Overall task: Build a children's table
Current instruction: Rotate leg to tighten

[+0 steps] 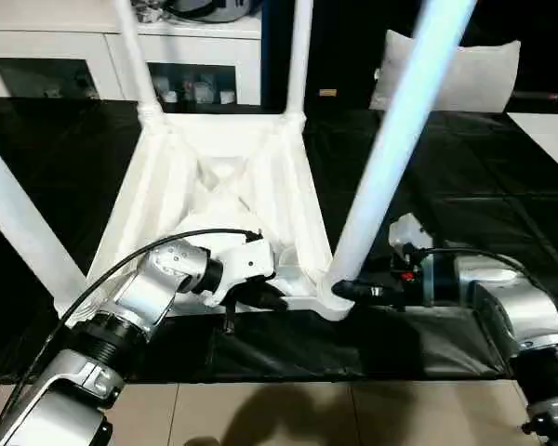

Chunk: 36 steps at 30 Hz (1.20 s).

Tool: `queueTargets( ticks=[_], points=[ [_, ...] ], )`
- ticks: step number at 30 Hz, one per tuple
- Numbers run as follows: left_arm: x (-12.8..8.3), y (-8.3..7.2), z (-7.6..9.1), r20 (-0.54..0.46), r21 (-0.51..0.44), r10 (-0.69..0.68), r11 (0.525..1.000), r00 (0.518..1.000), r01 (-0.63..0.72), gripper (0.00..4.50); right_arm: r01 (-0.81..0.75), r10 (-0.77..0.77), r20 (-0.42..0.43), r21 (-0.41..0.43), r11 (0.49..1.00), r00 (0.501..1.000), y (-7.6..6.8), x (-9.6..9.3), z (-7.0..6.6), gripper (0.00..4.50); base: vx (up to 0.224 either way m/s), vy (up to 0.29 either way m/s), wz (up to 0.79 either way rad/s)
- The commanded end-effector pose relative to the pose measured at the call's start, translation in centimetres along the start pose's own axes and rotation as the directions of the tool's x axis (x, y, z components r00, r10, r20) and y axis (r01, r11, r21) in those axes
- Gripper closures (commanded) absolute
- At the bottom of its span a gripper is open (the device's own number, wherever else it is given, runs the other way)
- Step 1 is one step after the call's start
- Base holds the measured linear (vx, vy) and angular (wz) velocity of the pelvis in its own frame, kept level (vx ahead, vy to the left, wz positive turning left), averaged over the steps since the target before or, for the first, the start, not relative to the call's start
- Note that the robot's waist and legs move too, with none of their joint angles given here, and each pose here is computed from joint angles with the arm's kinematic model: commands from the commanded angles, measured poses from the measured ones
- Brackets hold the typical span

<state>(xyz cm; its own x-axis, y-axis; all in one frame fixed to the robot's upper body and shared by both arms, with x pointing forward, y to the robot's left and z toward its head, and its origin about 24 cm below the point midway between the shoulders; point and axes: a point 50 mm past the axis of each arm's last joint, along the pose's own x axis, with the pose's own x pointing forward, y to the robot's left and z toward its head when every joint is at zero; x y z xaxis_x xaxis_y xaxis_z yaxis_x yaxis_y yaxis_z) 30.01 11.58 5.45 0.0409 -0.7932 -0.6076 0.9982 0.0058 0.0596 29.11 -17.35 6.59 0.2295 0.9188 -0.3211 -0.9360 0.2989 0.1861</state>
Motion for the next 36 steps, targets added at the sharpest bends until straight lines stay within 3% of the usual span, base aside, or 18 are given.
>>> queueTargets(
  ticks=[1,9,12,16,18,20,22,23,24,27,31,33,36],
  points=[
    [1.0,-0.7,0.2,-0.020,0.030,-0.078,0.996,0.997,0.079,4.50,-0.039,0.039,0.007,0.015,0.999,0.999,0.1,0.3,0.2,2.47,0.000,0.000,0.00],
    [1.4,-0.6,0.4,0.010,-0.021,-0.025,0.999,1.000,0.025,4.50,-0.053,0.052,0.025,0.068,0.996,0.998,0.8,1.0,-0.2,2.54,0.000,0.000,0.00],
    [2.2,0.6,0.6,0.011,-0.137,0.151,0.979,0.988,-0.148,4.50,0.108,-0.115,0.052,0.121,0.987,0.992,0.4,2.8,0.3,2.54,0.000,0.000,0.00],
    [2.9,1.9,1.2,0.000,-0.275,0.326,0.909,0.945,-0.313,4.50,0.333,-0.350,0.040,0.227,0.915,0.936,-0.9,4.7,1.0,2.54,0.000,0.000,0.00],
    [2.9,2.1,1.2,-0.012,-0.289,0.352,0.895,0.936,-0.341,4.50,0.360,-0.379,0.036,0.239,0.902,0.925,-1.1,5.1,1.1,2.54,0.000,0.000,0.00],
    [3.2,3.1,1.9,-0.016,-0.326,0.446,0.844,0.895,-0.426,4.50,0.483,-0.500,-0.003,0.263,0.835,0.866,-1.7,6.5,1.1,2.54,0.000,0.000,0.00],
    [3.3,3.5,2.5,-0.005,-0.341,0.492,0.817,0.871,-0.464,4.50,0.518,-0.548,0.034,0.280,0.808,0.836,-2.0,7.1,1.2,2.54,0.000,0.000,0.00],
    [3.3,3.5,2.5,-0.001,-0.337,0.493,0.819,0.870,-0.464,4.50,0.516,-0.548,0.053,0.271,0.813,0.835,-2.0,7.2,1.4,1.99,0.000,0.000,0.00],
    [3.3,3.5,2.6,0.004,-0.330,0.490,0.824,0.872,-0.461,4.50,0.516,-0.551,0.070,0.266,0.814,0.832,-2.0,7.2,1.5,1.85,0.000,0.000,0.00],
    [3.4,3.2,2.6,0.010,-0.277,0.457,0.856,0.890,-0.436,4.50,0.494,-0.541,0.105,0.296,0.818,0.834,-1.8,7.1,1.8,1.65,0.000,0.000,0.00],
    [3.1,2.5,1.9,0.019,-0.225,0.392,0.898,0.920,-0.378,4.50,0.452,-0.478,0.107,0.202,0.869,0.872,-1.6,5.4,1.4,1.35,0.000,0.000,0.00],
    [3.1,2.5,1.8,0.012,-0.220,0.386,0.901,0.922,-0.374,4.50,0.454,-0.477,0.106,0.190,0.871,0.872,-1.7,5.1,1.3,1.15,0.000,0.000,0.00],
    [2.4,1.8,0.8,-0.001,-0.144,0.291,0.947,0.957,-0.288,4.50,0.408,-0.418,0.116,0.100,0.907,0.901,-2.0,2.4,1.1,0.94,0.015,-0.033,0.00]
  ],
)
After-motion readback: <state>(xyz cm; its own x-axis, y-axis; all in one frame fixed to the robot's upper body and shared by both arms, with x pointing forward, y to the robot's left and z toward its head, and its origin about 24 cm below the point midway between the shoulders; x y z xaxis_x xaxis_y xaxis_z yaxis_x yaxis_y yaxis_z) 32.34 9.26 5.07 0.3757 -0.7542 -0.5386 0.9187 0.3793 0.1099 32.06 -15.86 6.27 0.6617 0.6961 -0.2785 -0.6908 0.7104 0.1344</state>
